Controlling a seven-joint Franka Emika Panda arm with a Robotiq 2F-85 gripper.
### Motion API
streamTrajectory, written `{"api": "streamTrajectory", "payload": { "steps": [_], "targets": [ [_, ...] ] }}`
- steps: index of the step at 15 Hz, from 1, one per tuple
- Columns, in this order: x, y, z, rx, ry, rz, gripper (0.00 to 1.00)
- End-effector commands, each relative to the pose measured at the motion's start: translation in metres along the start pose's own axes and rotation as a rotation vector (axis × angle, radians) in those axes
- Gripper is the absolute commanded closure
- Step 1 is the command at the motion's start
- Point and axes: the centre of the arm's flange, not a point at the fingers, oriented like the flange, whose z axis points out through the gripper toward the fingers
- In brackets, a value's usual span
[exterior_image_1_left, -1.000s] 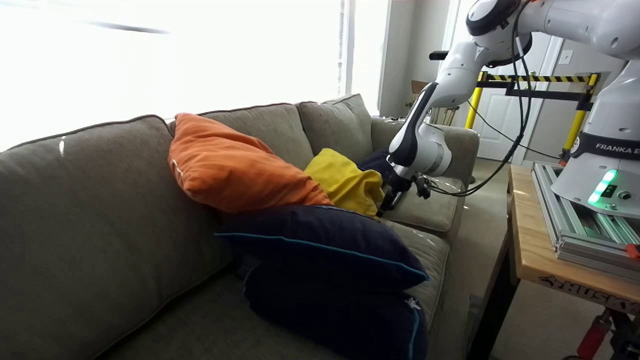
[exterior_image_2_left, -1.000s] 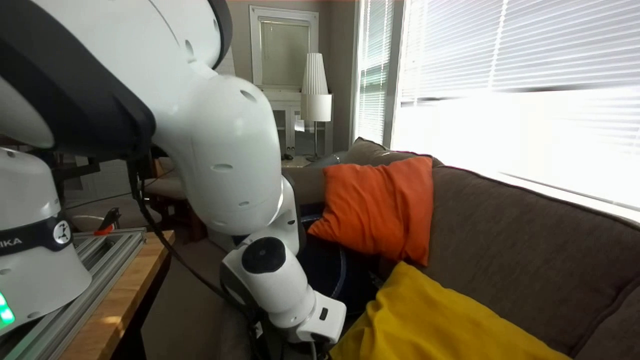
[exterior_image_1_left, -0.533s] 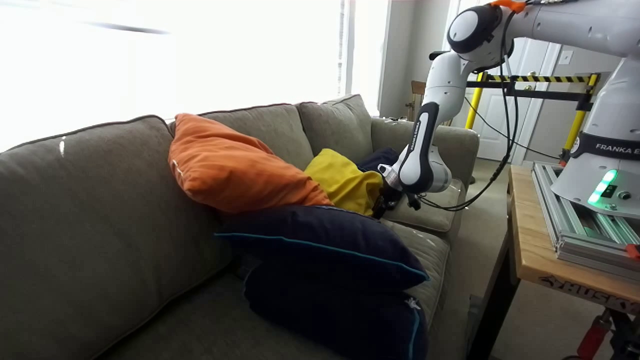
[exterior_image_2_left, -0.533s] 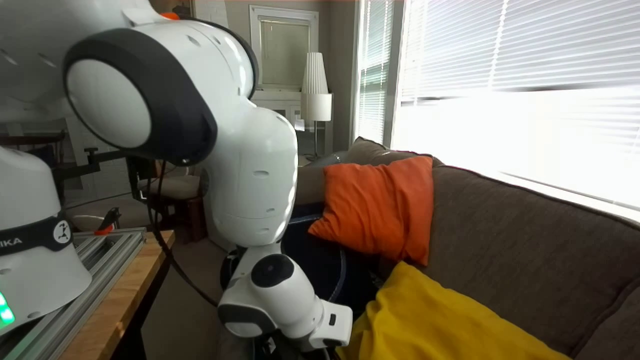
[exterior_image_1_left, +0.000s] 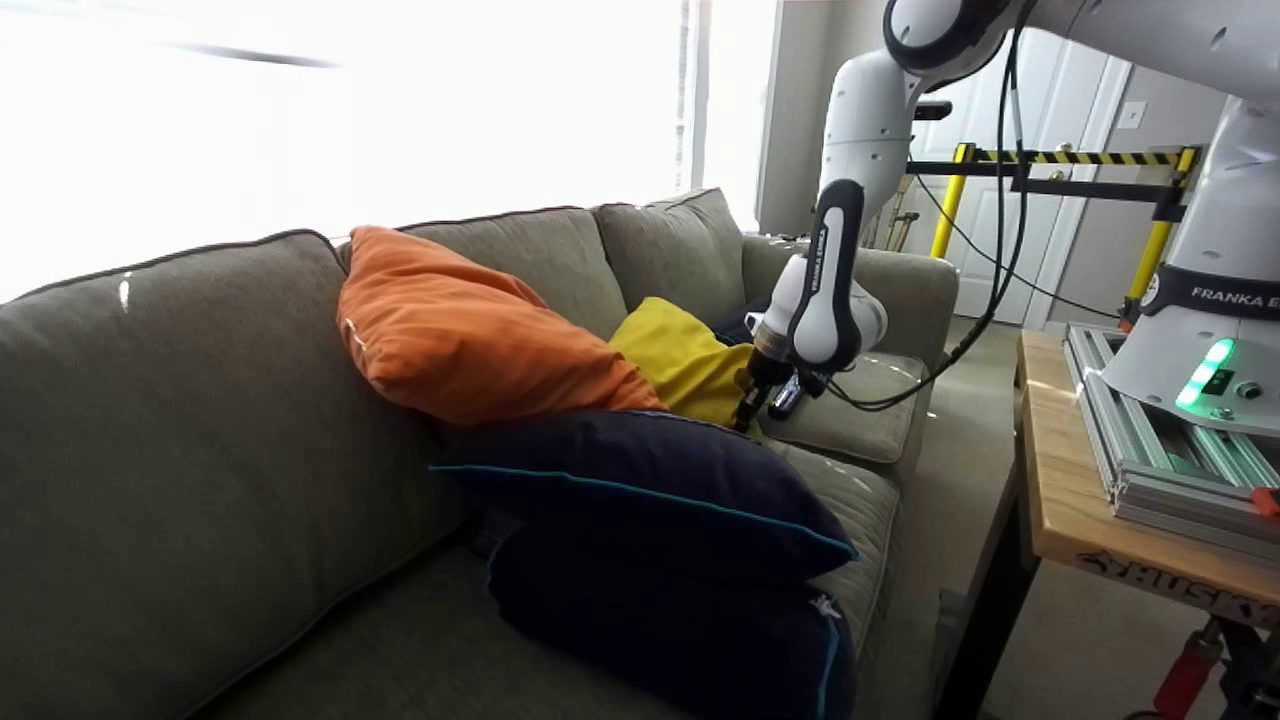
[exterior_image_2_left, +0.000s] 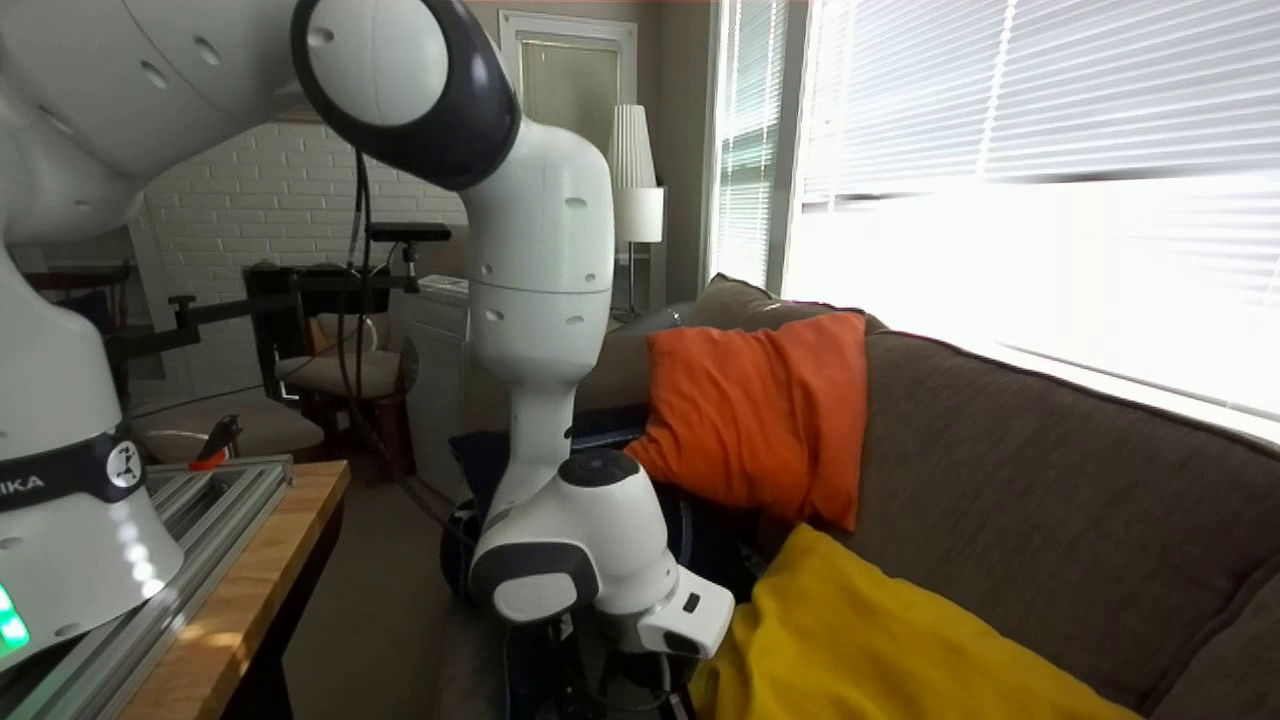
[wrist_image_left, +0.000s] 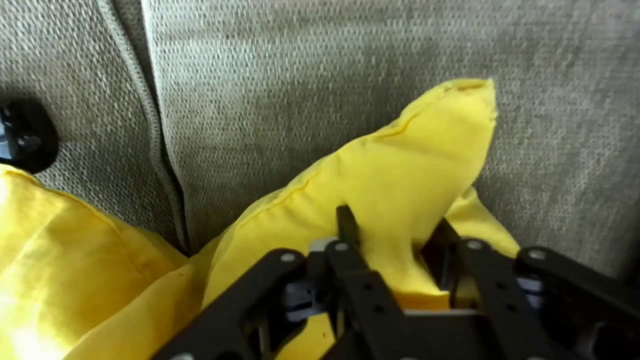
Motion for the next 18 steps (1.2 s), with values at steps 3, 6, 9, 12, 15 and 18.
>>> {"api": "streamTrajectory", "payload": {
  "steps": [3,6,9,12,15,18],
  "targets": [
    [0.01,0.016,-0.104,0.027,-0.258,0.139,1.0],
    [-0.003,0.029,-0.136,0.047,-0.416,0.163,0.99],
    [-0.018,0.033,-0.157,0.083,-0.548,0.203,0.98],
    [-0.024,0.028,-0.166,0.107,-0.59,0.309,0.98],
    [-0.02,0.019,-0.175,0.125,-0.568,0.402,0.98],
    [-0.013,0.014,-0.182,0.127,-0.524,0.484,0.98]
  ]
}}
